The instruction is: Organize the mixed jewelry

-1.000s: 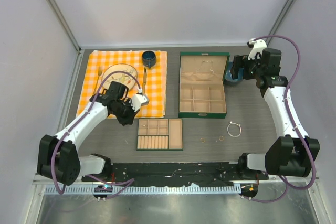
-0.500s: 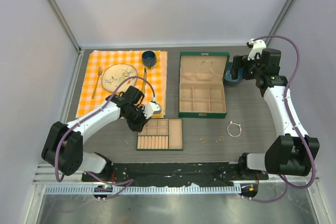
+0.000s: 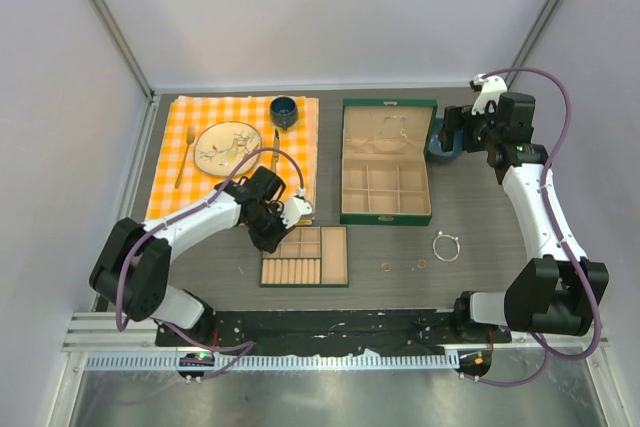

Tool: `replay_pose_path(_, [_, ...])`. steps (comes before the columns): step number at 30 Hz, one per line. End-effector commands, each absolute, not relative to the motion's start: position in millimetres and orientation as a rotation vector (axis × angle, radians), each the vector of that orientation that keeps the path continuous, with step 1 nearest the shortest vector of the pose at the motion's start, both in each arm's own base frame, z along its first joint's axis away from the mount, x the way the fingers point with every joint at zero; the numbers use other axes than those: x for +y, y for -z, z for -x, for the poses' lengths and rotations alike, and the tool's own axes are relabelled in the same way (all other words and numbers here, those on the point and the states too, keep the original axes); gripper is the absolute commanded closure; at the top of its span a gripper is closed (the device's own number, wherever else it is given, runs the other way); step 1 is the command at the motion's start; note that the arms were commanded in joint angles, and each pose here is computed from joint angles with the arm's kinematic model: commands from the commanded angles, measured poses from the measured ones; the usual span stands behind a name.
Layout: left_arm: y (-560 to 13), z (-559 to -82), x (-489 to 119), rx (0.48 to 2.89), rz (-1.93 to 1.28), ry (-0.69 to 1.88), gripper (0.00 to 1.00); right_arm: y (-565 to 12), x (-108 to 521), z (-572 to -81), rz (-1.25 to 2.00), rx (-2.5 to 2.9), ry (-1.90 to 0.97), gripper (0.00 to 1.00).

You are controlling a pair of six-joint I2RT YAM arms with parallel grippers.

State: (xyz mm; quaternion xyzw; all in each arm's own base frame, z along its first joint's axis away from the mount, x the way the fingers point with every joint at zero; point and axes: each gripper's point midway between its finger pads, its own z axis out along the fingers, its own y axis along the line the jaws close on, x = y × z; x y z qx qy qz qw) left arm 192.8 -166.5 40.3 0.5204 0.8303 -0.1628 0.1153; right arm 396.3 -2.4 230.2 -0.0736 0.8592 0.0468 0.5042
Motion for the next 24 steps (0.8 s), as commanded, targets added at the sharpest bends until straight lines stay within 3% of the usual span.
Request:
replay_pose_path(1, [-40.0,-199.4,-174.1,2.41,-1.515,0.462,0.96,-250.7,-4.0,-404.2,0.191,2.014,-0.091,0.0])
replay_pose_path(24, [-35.9,-194.1,-162.9,2.42,-1.53,0.394,0.77,-250.2,-3.9,-404.1,0.191,2.017,-0.092,0.0])
